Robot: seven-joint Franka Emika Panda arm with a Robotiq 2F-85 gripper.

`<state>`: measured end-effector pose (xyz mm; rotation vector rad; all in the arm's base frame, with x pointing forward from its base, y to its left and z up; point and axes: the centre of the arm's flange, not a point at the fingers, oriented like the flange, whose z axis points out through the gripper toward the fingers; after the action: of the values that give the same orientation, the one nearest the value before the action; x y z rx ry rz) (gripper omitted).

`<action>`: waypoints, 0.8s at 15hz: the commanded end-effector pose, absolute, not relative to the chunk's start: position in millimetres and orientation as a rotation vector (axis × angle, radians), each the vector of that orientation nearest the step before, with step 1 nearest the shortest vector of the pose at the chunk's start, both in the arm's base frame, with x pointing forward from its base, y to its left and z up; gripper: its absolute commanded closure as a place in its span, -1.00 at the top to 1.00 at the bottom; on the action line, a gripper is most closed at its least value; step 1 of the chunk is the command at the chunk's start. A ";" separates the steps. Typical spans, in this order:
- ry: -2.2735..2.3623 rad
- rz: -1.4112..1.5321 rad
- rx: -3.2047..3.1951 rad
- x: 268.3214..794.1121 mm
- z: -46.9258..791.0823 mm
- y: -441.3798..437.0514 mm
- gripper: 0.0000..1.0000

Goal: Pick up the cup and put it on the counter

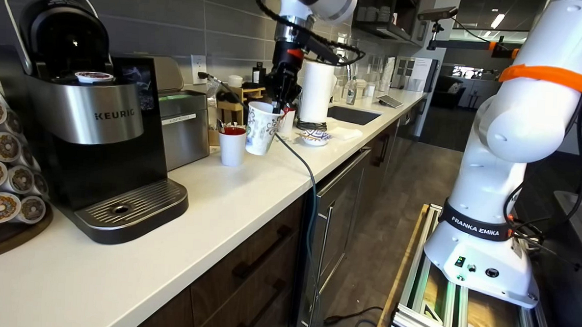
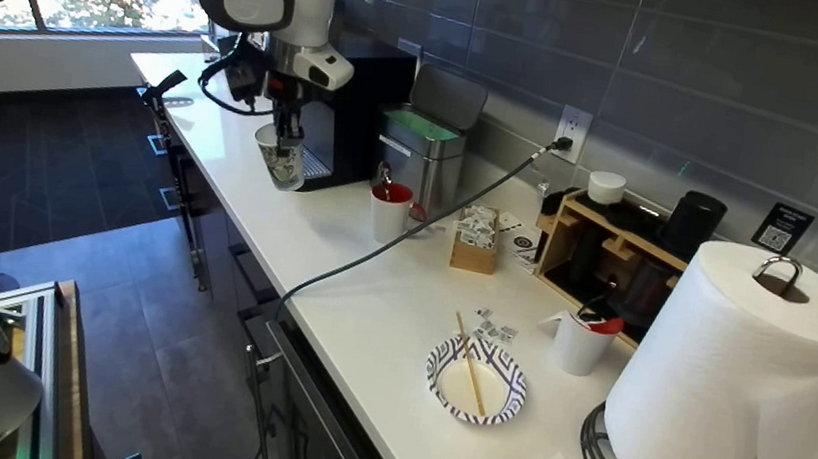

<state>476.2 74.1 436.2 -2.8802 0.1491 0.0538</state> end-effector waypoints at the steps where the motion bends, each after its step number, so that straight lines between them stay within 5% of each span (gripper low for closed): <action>1: 0.202 0.135 -2.873 464.8 396.8 71.4 -0.98; 12: 0.390 0.219 -2.888 476.8 381.9 70.4 -0.98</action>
<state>469.4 68.4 387.1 -2.8815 0.3795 0.2164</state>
